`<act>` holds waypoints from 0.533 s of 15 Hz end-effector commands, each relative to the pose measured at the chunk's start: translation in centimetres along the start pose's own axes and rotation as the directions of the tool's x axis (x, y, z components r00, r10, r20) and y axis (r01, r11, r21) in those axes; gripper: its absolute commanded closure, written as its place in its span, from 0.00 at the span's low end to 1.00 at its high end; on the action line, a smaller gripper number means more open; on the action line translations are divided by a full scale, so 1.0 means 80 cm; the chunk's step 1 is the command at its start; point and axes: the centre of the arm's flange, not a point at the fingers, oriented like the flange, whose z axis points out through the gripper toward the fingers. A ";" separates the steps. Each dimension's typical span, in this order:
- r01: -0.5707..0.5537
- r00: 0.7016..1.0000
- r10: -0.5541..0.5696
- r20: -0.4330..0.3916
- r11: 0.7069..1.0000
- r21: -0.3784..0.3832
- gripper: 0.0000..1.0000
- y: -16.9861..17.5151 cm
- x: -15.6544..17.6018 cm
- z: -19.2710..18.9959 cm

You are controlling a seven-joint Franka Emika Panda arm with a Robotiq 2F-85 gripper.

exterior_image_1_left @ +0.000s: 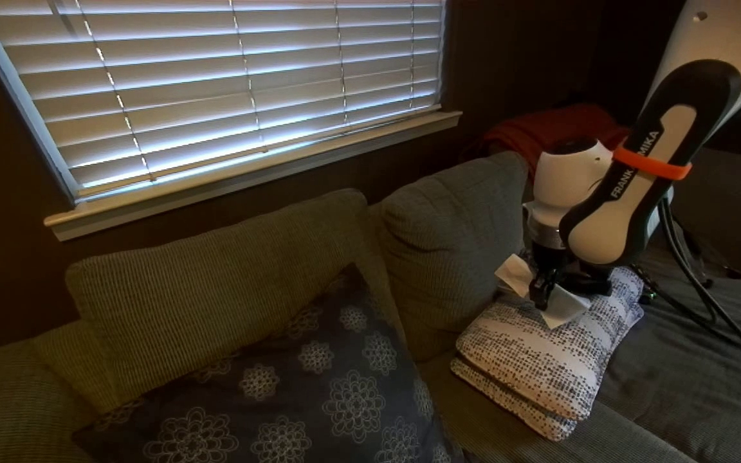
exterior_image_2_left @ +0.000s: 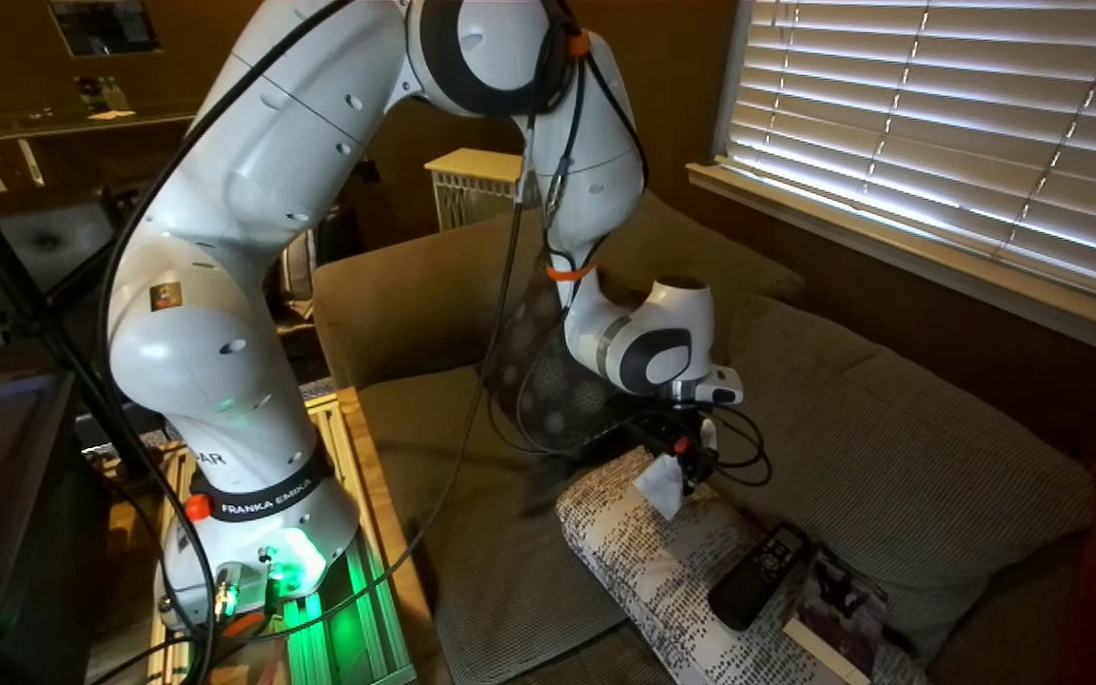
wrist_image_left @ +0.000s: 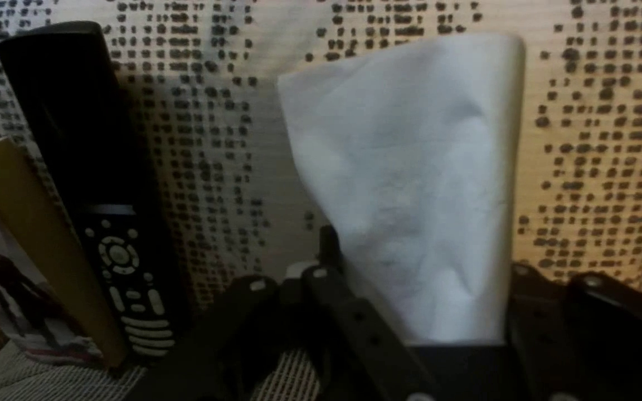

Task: Pick up the napkin and the remote under the napkin, place the remote on the cushion next to the black remote then place the napkin on the black remote

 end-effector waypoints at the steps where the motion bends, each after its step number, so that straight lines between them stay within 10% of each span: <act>1: 0.038 0.999 -0.038 0.017 0.999 0.008 0.73 -0.010 0.021 0.029; 8: 0.040 0.999 -0.040 0.015 0.999 0.006 0.73 -0.022 0.044 0.065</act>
